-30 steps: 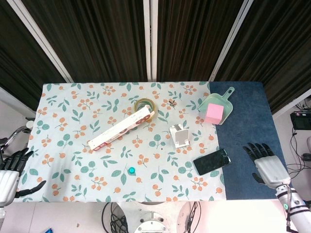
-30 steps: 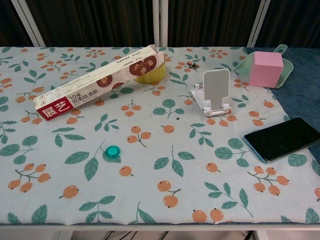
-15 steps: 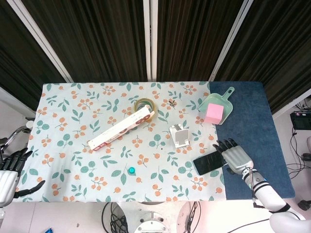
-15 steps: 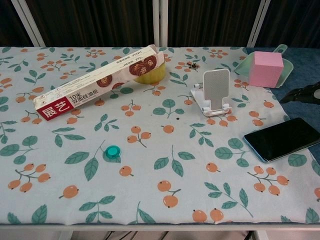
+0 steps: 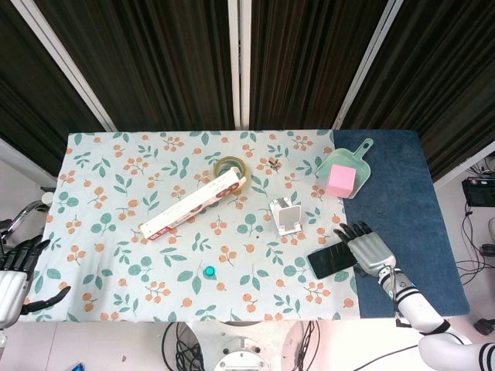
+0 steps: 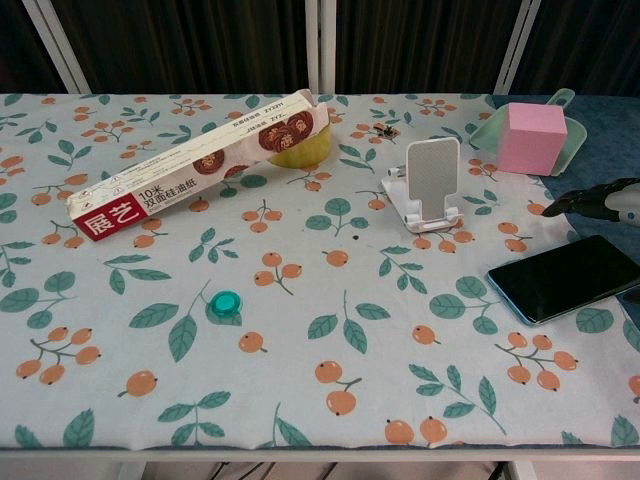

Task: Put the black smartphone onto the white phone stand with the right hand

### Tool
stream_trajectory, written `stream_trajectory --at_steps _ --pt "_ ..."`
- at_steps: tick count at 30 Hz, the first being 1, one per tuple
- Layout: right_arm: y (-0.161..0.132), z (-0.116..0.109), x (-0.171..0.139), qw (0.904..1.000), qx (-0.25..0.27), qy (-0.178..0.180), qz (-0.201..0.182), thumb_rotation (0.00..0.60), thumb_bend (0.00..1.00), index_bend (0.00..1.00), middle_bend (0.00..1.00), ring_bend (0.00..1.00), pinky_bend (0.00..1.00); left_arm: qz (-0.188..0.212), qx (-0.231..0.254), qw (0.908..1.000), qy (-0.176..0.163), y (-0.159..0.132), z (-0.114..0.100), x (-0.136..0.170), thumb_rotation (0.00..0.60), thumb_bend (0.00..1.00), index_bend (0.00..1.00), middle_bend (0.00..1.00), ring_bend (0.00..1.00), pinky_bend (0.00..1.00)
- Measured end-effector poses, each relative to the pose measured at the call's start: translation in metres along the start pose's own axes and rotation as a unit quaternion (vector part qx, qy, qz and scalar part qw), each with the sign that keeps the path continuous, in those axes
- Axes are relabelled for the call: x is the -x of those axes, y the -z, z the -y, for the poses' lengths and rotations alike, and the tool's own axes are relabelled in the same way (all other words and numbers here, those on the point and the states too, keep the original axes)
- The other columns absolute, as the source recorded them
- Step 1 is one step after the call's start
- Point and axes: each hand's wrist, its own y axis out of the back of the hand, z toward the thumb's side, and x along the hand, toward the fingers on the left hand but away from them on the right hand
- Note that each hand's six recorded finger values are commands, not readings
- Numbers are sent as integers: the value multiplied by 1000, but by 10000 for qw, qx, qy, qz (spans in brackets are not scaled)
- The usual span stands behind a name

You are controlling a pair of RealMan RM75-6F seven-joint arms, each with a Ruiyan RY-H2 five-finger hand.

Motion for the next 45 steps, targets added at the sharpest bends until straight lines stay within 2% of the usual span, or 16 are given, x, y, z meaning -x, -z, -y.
stream_trajectory --at_steps 7,17,29,32,36,42,45 --pt "-3 3 4 10000 23 -44 -19 600 134 7 0 0 0 -18 8 10000 25 1 1 1 197 127 107 74 99 203" --pt "-6 4 7 10000 65 -15 -33 600 153 148 0 0 0 -50 39 10000 10 3 0 1 199 127 107 74 99 203" --pt "-7 7 7 10000 56 -32 -19 600 167 226 0 0 0 -115 62 9999 24 6 0 4 196 128 107 73 99 203" --pt "-7 7 7 10000 46 -46 -21 600 171 249 0 0 0 -105 98 9999 52 6 1 4 174 127 107 73 99 203" --pt "-7 6 7 10000 51 -30 -29 600 176 315 0 0 0 -84 160 9998 89 5 2 4 161 127 107 73 98 203" --pt "-7 5 8 9999 94 60 -35 600 188 510 0 0 0 -81 185 9997 99 4 2 3 158 127 107 73 99 203" --pt "-7 4 7 9999 129 87 -27 600 215 569 0 0 0 -87 213 9997 111 4 3 3 157 128 107 73 99 203"
